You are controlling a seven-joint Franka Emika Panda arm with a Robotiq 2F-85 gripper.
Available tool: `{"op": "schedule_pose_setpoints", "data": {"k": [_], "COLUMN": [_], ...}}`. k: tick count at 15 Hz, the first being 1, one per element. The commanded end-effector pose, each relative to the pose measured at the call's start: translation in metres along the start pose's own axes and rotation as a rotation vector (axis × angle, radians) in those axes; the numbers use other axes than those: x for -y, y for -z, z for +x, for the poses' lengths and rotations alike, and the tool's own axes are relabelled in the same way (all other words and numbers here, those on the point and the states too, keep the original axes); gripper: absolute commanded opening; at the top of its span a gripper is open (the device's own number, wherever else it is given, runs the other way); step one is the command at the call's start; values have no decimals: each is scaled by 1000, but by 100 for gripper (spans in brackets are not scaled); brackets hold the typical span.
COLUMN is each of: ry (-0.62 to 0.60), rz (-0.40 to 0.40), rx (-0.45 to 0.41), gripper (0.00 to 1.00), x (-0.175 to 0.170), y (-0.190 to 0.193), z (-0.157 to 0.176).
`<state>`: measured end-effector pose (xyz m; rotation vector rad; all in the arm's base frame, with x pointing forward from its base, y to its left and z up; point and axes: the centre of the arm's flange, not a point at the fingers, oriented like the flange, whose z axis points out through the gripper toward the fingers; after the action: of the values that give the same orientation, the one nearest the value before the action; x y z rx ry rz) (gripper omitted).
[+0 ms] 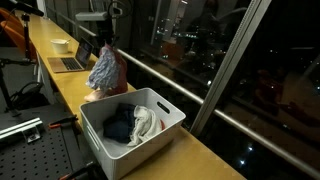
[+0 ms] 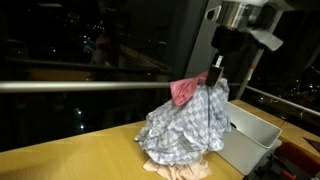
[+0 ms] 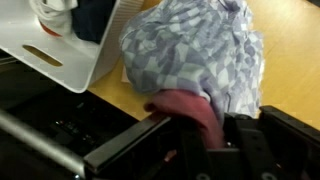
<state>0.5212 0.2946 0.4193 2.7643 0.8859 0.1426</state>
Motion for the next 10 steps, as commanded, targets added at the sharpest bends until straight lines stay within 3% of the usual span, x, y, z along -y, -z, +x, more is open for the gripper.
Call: {"op": "schedule_pose_setpoints", "data": {"k": [1,5,10], "ry": [-74,-153,-244], "rz": [-41,-48,-14], "rx": [-24,-47,-103], "gripper": [3,3,3], "x": [-58,-138,-240], "y": [73,129,153], "z": [-36,-85,-162]}}
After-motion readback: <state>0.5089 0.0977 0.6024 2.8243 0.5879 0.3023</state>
